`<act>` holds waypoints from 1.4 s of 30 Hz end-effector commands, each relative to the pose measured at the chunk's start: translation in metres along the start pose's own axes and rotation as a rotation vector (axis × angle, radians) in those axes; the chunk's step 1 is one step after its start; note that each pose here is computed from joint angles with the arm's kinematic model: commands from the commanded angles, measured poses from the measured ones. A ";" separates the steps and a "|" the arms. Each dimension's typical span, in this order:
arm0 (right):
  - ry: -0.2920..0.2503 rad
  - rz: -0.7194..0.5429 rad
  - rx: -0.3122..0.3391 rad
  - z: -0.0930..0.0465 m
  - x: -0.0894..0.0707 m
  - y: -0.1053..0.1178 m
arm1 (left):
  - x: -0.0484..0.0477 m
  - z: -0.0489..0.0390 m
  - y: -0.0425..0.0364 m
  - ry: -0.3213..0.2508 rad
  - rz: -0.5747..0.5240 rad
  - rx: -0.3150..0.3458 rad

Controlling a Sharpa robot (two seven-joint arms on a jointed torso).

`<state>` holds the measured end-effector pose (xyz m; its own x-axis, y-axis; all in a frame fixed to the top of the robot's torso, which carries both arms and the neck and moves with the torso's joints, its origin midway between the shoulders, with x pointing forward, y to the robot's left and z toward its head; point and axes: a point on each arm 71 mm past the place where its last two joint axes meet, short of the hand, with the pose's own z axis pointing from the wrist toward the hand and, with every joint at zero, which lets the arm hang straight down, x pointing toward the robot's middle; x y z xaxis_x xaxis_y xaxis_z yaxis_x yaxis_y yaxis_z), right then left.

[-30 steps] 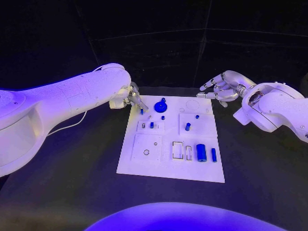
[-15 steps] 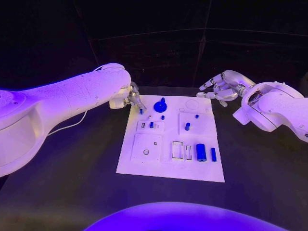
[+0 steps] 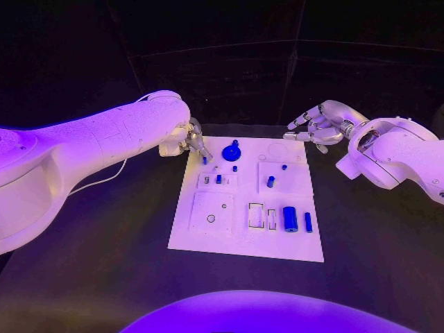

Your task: Assemble the parts on the task board

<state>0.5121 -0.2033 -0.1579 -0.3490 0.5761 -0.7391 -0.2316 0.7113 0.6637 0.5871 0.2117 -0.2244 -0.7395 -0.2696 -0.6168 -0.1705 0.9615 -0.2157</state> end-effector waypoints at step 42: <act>-0.015 0.004 -0.001 -0.005 -0.005 -0.003 | 0.0211 -0.0378 0.0177 -0.079 -0.082 0.172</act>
<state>0.5101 -0.2108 -0.1572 -0.3432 0.5784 -0.7401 -0.2245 0.7146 0.6626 0.5444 0.2284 -0.2145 -0.6886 -0.3316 -0.6449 -0.1125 0.9274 -0.3567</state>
